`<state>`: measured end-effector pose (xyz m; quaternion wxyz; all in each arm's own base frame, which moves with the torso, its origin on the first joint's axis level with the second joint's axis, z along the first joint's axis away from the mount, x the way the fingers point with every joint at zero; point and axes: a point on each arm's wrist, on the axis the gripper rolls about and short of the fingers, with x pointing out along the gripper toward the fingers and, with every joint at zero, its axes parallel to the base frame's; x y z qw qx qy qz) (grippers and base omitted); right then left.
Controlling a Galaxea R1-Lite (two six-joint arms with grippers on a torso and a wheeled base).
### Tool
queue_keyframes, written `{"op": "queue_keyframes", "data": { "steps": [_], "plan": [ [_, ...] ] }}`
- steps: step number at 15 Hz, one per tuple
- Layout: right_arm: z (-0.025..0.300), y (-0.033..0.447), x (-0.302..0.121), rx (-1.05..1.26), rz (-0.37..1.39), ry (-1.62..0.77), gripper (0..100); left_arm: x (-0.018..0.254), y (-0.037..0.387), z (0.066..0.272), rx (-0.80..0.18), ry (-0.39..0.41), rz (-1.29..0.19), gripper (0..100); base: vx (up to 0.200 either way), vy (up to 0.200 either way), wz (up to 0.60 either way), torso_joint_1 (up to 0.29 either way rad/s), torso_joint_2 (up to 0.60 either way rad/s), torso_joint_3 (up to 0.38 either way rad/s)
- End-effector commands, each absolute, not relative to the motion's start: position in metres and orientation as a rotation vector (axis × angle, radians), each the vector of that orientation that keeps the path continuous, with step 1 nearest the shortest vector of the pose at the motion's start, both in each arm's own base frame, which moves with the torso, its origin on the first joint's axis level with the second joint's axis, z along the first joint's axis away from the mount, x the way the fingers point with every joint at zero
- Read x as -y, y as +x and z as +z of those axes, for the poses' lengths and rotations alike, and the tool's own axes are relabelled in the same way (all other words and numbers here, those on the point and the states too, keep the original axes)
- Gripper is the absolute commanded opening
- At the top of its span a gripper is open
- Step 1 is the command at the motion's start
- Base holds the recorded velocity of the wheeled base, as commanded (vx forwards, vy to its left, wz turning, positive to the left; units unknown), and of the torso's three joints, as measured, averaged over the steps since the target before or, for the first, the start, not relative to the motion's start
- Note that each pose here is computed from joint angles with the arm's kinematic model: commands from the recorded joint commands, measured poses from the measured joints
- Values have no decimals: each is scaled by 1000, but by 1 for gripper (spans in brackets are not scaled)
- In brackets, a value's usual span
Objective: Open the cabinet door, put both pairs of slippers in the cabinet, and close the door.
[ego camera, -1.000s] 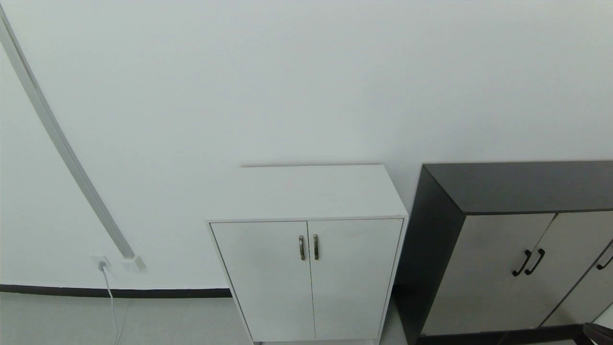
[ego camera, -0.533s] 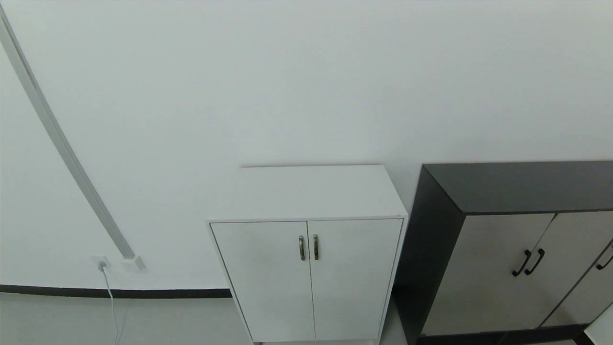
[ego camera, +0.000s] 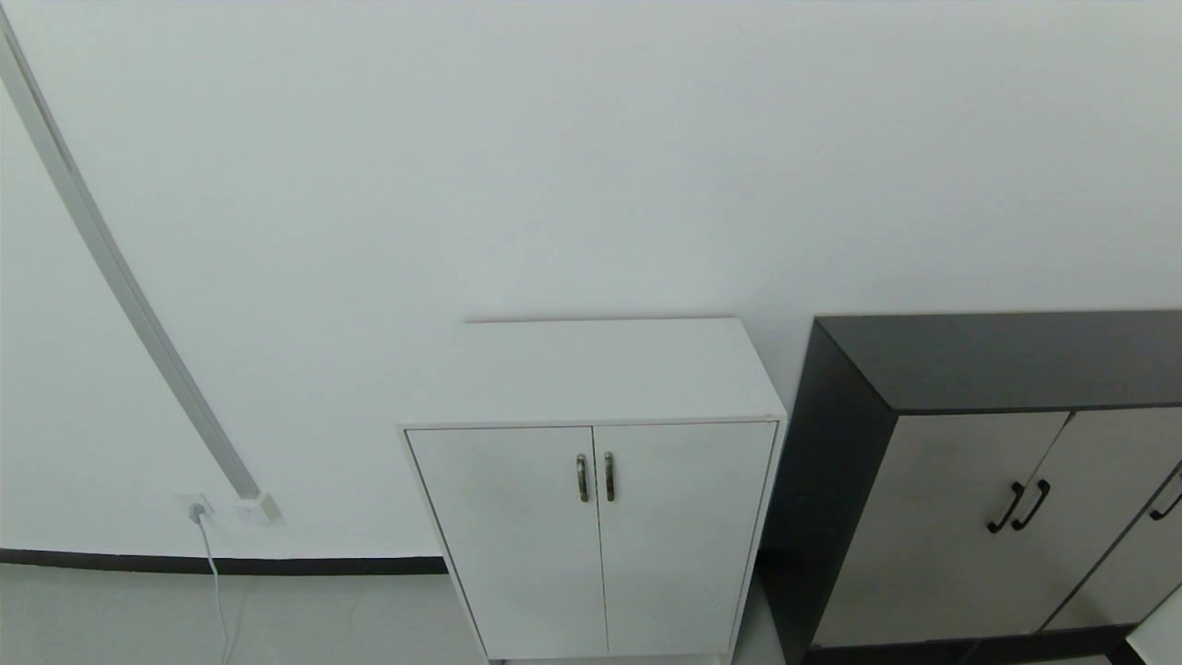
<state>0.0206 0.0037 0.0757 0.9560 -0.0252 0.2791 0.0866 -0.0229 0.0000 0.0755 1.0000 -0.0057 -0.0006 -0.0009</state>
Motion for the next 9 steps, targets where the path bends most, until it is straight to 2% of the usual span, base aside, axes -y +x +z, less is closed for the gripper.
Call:
{"op": "queue_keyframes", "data": {
  "steps": [1, 9],
  "plan": [
    [77, 15, -3, -494, 174, -41, 0, 0, -23, 75, 0, -12, -2, 0, 0, 0, 0, 0, 0, 0],
    [78, -5, 0, -237, 92, -15, 0, 0, -23, 75, 0, -11, -2, 0, 0, 0, 0, 0, 0, 0]
  ]
}}
